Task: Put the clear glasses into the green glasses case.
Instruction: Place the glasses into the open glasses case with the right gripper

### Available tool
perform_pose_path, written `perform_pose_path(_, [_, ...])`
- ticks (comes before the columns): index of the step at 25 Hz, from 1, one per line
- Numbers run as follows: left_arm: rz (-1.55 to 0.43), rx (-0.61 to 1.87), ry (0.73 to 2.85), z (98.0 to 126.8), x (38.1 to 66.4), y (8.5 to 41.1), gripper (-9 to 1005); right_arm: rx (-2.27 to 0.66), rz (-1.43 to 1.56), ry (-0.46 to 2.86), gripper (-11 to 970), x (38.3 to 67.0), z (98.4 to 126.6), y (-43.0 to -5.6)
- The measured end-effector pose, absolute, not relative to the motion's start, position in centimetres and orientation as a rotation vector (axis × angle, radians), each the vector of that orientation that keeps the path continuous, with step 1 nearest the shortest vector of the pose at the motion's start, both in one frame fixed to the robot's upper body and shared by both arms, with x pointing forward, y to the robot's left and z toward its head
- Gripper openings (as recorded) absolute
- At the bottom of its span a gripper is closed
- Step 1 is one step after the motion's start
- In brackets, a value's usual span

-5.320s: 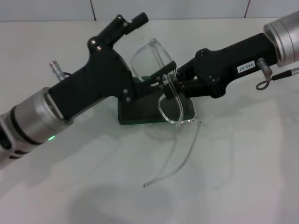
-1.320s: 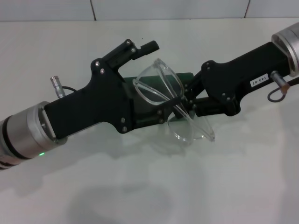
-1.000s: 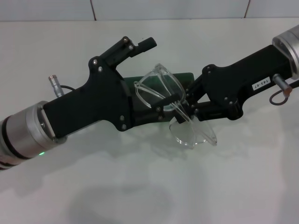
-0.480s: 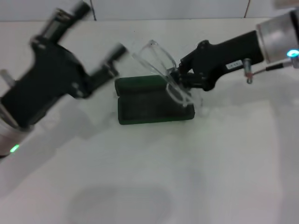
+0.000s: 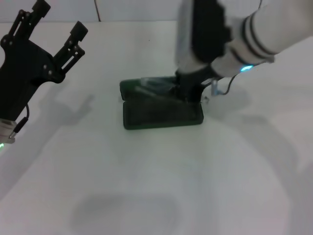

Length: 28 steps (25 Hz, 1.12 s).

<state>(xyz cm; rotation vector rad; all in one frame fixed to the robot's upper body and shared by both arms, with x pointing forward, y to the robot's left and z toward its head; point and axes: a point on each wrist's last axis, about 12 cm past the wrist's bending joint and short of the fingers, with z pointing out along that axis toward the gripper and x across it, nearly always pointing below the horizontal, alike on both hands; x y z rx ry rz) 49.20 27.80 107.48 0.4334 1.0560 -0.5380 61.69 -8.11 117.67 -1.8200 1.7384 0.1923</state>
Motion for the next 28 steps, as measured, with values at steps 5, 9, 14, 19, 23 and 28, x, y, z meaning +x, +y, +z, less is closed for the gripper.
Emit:
perform_pose_path(5, [-0.527, 0.431, 1.076, 107.3, 49.4, 27.9, 829, -1.878, 0.049, 1.693, 122, 60.9, 116.6, -6.9])
perform_pose_path(9, [-0.526, 0.434, 1.077, 107.4, 49.6, 27.8, 829, -1.912, 0.022, 1.658, 122, 60.3, 116.1, -6.4])
perform_pose_path(14, [-0.520, 0.437, 1.088, 107.3, 49.9, 27.6, 828, -1.932, -0.018, 1.613, 123, 59.8, 115.2, -6.2])
perform_pose_path(19, [-0.527, 0.445, 1.087, 107.4, 50.2, 27.4, 828, -1.958, -0.068, 1.579, 124, 59.7, 114.5, -6.2])
perform_pose_path(23, [-0.527, 0.446, 1.092, 107.4, 50.3, 27.2, 828, -1.968, -0.073, 1.564, 124, 59.4, 114.2, -6.2])
perform_pose_path(28, [-0.525, 0.446, 1.103, 107.3, 50.5, 27.1, 828, -1.967, -0.059, 1.532, 253, 58.6, 114.2, -6.1])
